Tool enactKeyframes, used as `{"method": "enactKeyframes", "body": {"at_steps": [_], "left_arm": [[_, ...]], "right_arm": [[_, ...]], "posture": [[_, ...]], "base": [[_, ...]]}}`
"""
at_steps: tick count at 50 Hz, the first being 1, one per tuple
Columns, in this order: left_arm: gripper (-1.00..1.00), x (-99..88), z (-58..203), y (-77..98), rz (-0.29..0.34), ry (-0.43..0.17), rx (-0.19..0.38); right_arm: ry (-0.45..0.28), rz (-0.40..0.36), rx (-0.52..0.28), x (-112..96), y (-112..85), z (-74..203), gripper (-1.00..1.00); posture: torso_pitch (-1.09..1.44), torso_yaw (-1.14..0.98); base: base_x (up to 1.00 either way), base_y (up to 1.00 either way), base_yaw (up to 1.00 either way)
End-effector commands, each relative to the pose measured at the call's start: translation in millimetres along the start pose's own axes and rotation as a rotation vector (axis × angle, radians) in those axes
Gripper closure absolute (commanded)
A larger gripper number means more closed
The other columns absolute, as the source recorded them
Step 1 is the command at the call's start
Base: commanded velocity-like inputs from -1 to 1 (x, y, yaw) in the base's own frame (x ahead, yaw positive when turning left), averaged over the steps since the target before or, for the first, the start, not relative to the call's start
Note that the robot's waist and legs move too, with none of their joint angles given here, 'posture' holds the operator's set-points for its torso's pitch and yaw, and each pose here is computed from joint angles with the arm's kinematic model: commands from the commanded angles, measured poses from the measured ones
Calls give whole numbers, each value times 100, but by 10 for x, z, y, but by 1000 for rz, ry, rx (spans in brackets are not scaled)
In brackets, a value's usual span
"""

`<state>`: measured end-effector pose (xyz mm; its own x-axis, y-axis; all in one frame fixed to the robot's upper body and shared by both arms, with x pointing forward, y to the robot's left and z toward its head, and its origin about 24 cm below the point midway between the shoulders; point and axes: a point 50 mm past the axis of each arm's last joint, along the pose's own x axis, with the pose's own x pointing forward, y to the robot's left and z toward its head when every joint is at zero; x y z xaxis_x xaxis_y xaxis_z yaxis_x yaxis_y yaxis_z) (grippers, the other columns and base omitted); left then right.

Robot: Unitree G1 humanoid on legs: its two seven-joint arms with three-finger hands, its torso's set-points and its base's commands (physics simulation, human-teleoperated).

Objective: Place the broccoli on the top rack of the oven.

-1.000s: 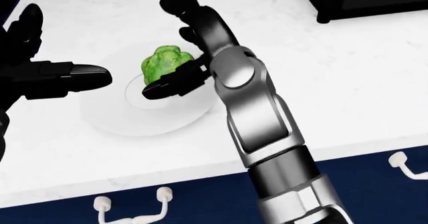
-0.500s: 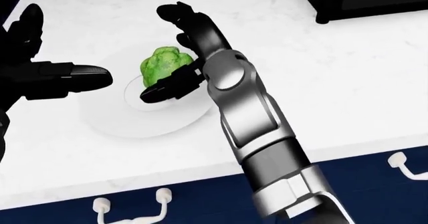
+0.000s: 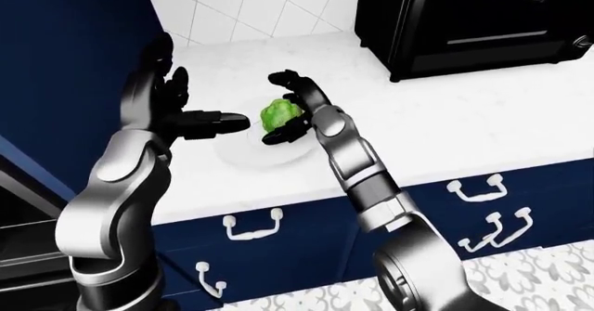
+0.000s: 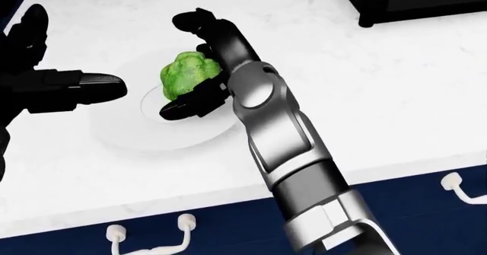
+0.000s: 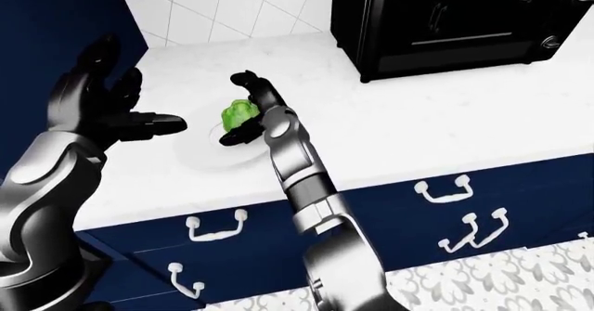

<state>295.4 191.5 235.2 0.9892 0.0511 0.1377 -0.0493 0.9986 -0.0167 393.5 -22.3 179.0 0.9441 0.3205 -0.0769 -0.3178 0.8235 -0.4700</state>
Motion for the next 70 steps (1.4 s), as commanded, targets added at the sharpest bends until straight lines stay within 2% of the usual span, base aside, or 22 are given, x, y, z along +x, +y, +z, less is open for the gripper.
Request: {"method": "enactKeyframes", "body": {"at_steps": [1, 9, 17, 26, 30, 34, 39, 44, 50, 53, 56, 59, 70], "left_arm": [[-100, -20, 176, 6, 3, -90, 3], [-100, -25, 191, 13, 5, -94, 0], [-100, -25, 198, 19, 7, -95, -1], [-100, -23, 184, 6, 3, -92, 2], [-100, -28, 192, 8, 4, -93, 1], [-100, -28, 192, 4, 4, -93, 2], [-100, -21, 185, 3, 3, -93, 1], [-100, -18, 188, 6, 4, -94, 0], [-100, -20, 192, 6, 3, -94, 1], [-100, -21, 188, 4, 3, -94, 0], [-100, -26, 193, 0, 2, -95, -1], [-100, -22, 195, 2, 2, -95, 0], [-100, -22, 189, 7, 2, -96, -1]], "right_arm": [[-93, -29, -18, -7, -73, 237, -52], [-105, -28, -24, -17, -60, 288, -53], [-112, -25, -39, -27, -35, 307, -44], [-115, -34, -112, -44, 0, 265, -40], [-120, -34, -135, -53, 13, 272, -27], [-122, -35, -152, -56, 21, 271, -26], [-128, -35, -156, -67, 28, 295, -13], [-135, -39, -166, -75, 33, 317, 12], [-141, -52, -235, -75, 58, 289, 29], [-151, -63, -249, -79, 41, 329, 58], [-166, -73, -241, -92, 26, 386, 63], [-184, -96, -223, -103, -24, 473, 100], [-227, -136, -199, -174, -187, 760, 100]], "posture": [[0, 0], [0, 0], [0, 0], [0, 0], [0, 0], [0, 0], [0, 0], [0, 0], [0, 0], [0, 0], [0, 0], [0, 0], [0, 0]], "base": [[0, 0, 0], [0, 0, 0], [0, 0, 0], [0, 0, 0], [0, 0, 0], [0, 0, 0], [0, 0, 0], [0, 0, 0], [0, 0, 0], [0, 0, 0], [0, 0, 0], [0, 0, 0], [0, 0, 0]]}}
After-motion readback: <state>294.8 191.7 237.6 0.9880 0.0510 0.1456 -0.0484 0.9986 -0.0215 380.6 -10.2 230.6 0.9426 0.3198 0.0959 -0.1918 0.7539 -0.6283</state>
